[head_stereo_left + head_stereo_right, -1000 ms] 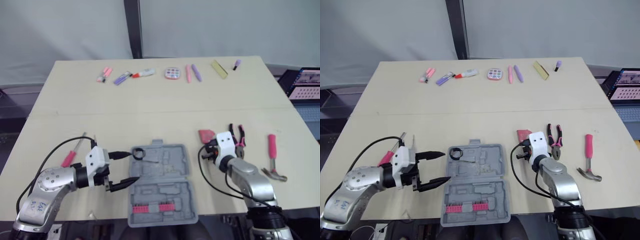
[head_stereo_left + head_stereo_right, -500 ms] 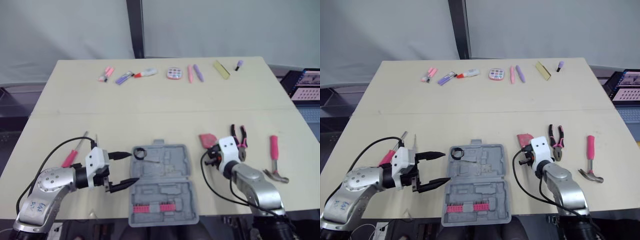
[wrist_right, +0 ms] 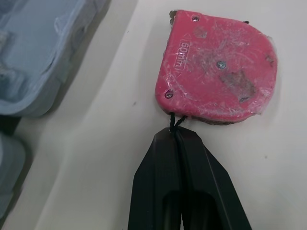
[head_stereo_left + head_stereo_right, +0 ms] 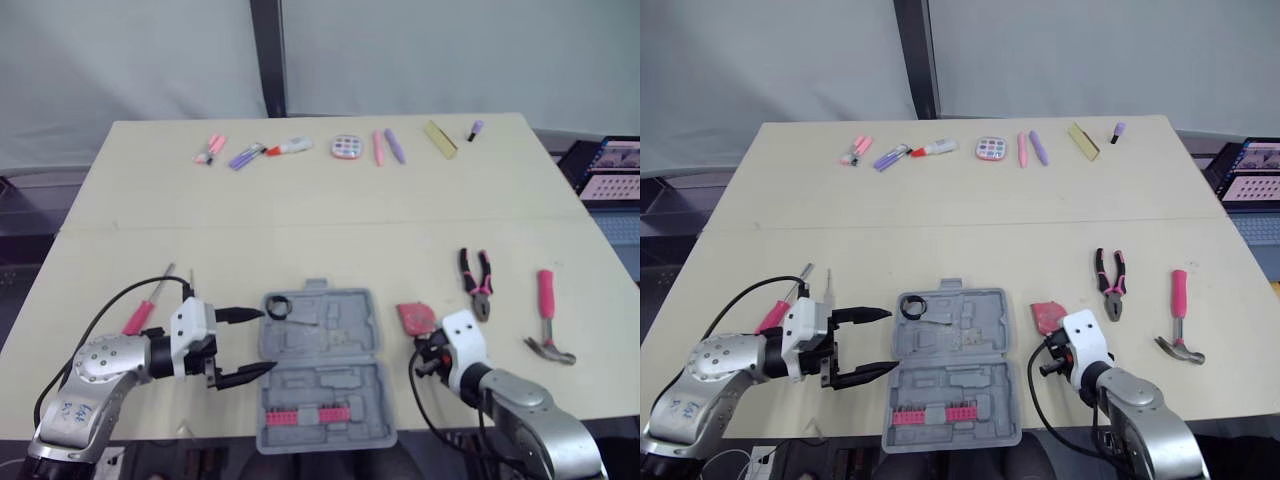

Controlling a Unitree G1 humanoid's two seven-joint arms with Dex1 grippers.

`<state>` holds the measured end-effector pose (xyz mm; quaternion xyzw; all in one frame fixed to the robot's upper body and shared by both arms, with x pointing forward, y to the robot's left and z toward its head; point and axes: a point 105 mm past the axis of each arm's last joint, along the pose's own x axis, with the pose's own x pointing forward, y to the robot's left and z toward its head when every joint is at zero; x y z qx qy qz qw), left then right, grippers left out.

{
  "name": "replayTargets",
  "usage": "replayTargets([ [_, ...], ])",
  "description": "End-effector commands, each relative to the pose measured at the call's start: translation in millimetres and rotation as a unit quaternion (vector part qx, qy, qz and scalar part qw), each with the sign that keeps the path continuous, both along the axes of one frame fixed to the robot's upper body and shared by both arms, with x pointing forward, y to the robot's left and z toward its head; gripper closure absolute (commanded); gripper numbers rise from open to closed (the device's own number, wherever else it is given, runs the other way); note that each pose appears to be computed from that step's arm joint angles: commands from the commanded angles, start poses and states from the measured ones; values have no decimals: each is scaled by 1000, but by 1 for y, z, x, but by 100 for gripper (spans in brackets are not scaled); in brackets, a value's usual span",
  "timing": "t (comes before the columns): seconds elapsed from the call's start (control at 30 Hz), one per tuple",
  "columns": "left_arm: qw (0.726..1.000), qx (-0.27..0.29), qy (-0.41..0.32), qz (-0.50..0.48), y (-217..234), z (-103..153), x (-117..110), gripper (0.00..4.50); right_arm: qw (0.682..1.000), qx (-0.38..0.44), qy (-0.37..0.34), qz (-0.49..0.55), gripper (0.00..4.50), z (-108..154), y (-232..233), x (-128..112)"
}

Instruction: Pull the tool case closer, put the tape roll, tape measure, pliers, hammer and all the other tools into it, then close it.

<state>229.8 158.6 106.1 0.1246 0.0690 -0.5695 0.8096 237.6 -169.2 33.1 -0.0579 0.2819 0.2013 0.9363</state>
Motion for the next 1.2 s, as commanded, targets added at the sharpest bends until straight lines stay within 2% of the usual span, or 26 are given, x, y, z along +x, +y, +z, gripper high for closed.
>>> replayTargets([
  [0.03,1000,0,-12,-19,-3,4,-3,0,1000,12,19,19,448,-2,7,-11],
  [0.27,1000,1,-13,-27,-7,5,-3,0,998,22,38,42,448,-3,13,-24],
  [1.2,999,-6,-1,-36,-16,2,-8,0,996,29,69,49,448,-4,14,-48],
])
